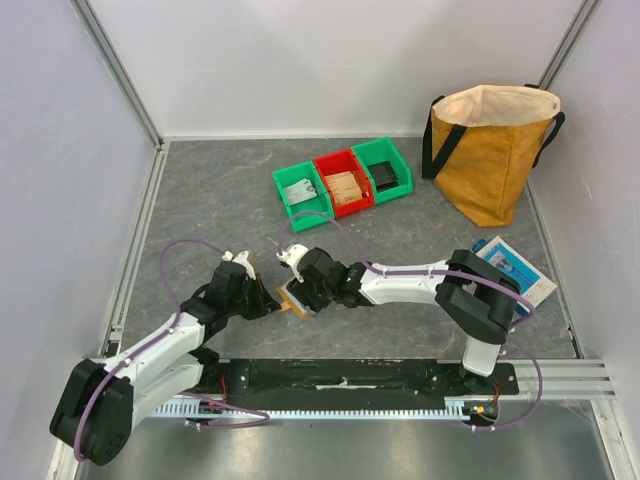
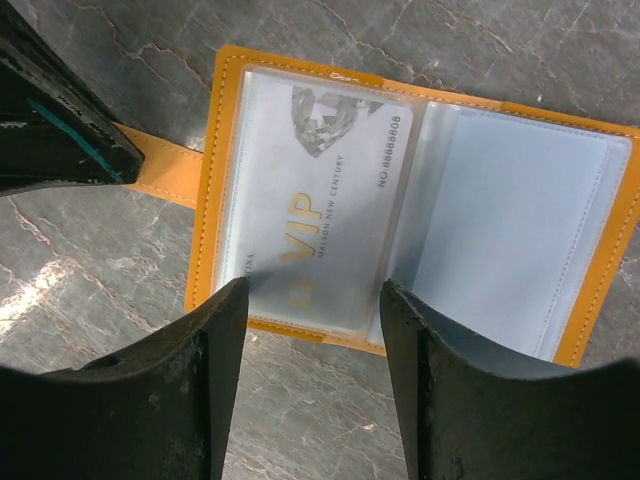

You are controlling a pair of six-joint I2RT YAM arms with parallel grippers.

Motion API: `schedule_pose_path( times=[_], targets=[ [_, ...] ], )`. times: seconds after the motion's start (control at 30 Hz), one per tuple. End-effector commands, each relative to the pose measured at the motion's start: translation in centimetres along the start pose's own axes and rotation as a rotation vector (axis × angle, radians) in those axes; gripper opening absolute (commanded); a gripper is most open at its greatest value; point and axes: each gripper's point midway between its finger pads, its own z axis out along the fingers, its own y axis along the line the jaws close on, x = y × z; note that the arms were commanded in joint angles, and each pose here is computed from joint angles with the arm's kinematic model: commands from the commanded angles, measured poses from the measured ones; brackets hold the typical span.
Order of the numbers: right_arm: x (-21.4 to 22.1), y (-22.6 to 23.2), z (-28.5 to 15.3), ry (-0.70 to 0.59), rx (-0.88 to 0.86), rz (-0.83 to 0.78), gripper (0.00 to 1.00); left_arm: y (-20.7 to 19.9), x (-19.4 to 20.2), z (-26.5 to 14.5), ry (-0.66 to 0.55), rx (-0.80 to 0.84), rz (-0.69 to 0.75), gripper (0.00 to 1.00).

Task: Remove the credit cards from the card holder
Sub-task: Remove the credit card from the card holder.

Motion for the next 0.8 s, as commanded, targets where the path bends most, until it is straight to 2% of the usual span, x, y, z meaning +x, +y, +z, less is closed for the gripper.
schedule_pose_path(
  times=[0.0,0.17,0.33,0.57,0.7,0.77],
  targets=[
    [-0.1,1.2,0.0,0.001,-0.051,0.023,0.64,-1.0,-1.3,0.0,-0.03,0.018,0.022,0.02],
    [0.5,2.1,0.0,0.021,-0.033,0.011,0.68,-1.0,-1.3,0.2,-0.021,0.018,0.022,0.02],
    [0.7,2.8,-0.3,0.032,-0.024,0.064,0.62,-1.2,-1.8,0.1,-0.037,0.018,0.026,0.04],
    [-0.5,2.5,-2.3,-0.032,-0.008,0.134,0.5,-2.0,-2.3,-0.2,-0.051,0.039,0.03,0.07],
    [-1.9,2.2,-3.3,-0.091,-0.016,0.173,0.51,-2.7,-3.1,-0.6,-0.066,0.053,0.036,0.11],
    [-2.5,1.4,-3.8,-0.122,0.026,0.175,0.55,-3.1,-3.5,-0.9,-0.079,0.062,0.039,0.12]
  ],
)
